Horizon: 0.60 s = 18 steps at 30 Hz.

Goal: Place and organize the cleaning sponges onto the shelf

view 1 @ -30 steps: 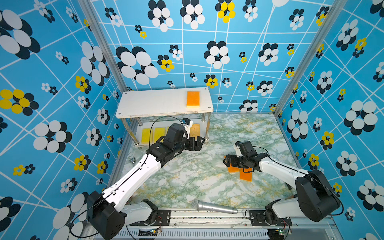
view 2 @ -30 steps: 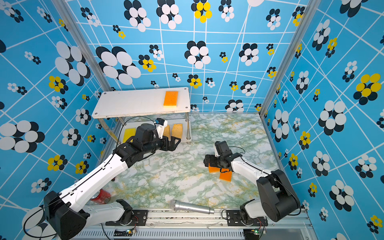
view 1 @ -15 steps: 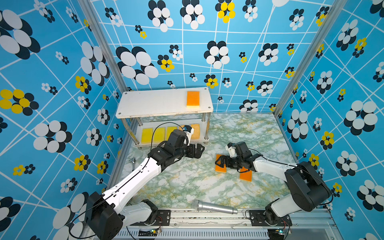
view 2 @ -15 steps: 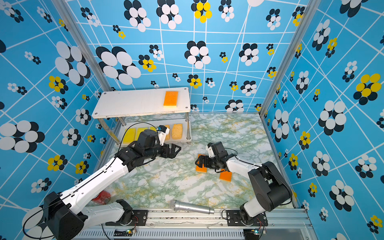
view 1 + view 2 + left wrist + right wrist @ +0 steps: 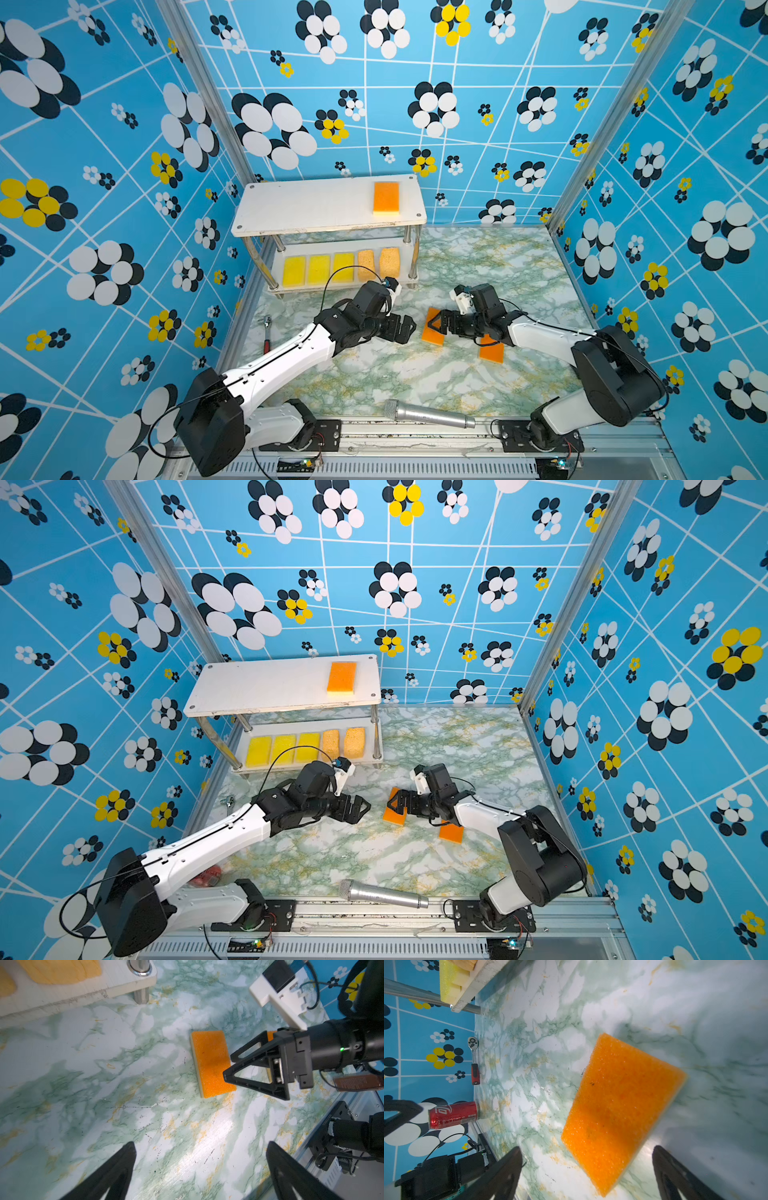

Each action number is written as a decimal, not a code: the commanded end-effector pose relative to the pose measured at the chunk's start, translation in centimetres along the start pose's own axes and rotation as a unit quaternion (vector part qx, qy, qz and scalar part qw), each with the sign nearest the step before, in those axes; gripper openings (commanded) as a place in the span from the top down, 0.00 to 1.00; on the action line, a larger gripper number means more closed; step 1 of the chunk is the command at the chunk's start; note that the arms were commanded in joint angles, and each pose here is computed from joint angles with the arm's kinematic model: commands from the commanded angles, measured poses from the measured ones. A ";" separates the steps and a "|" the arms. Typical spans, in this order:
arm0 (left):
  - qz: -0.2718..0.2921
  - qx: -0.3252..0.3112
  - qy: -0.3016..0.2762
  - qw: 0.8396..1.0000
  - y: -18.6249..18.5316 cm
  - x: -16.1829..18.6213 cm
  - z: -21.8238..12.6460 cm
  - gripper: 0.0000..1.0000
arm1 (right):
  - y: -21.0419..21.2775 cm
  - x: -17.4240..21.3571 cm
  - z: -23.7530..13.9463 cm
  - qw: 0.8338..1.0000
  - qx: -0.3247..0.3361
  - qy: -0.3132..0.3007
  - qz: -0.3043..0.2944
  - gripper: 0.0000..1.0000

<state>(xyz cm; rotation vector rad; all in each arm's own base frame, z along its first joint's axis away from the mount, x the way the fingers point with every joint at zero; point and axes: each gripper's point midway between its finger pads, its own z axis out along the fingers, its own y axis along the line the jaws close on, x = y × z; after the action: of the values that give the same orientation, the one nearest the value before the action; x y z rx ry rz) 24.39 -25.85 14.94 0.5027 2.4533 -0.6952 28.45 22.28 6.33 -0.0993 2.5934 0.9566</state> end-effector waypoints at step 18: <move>0.092 -0.029 0.080 0.992 -2.5 3.0 7.7 0.01 | -1.7 -2.8 -11.0 0.989 0.075 -0.128 -0.005 0.01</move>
<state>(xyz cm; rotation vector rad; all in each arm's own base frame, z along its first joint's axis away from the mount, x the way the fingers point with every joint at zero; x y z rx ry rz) 23.09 -30.75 8.05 0.7430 2.5567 -0.5707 28.42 14.47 14.95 0.0197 2.3791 0.7488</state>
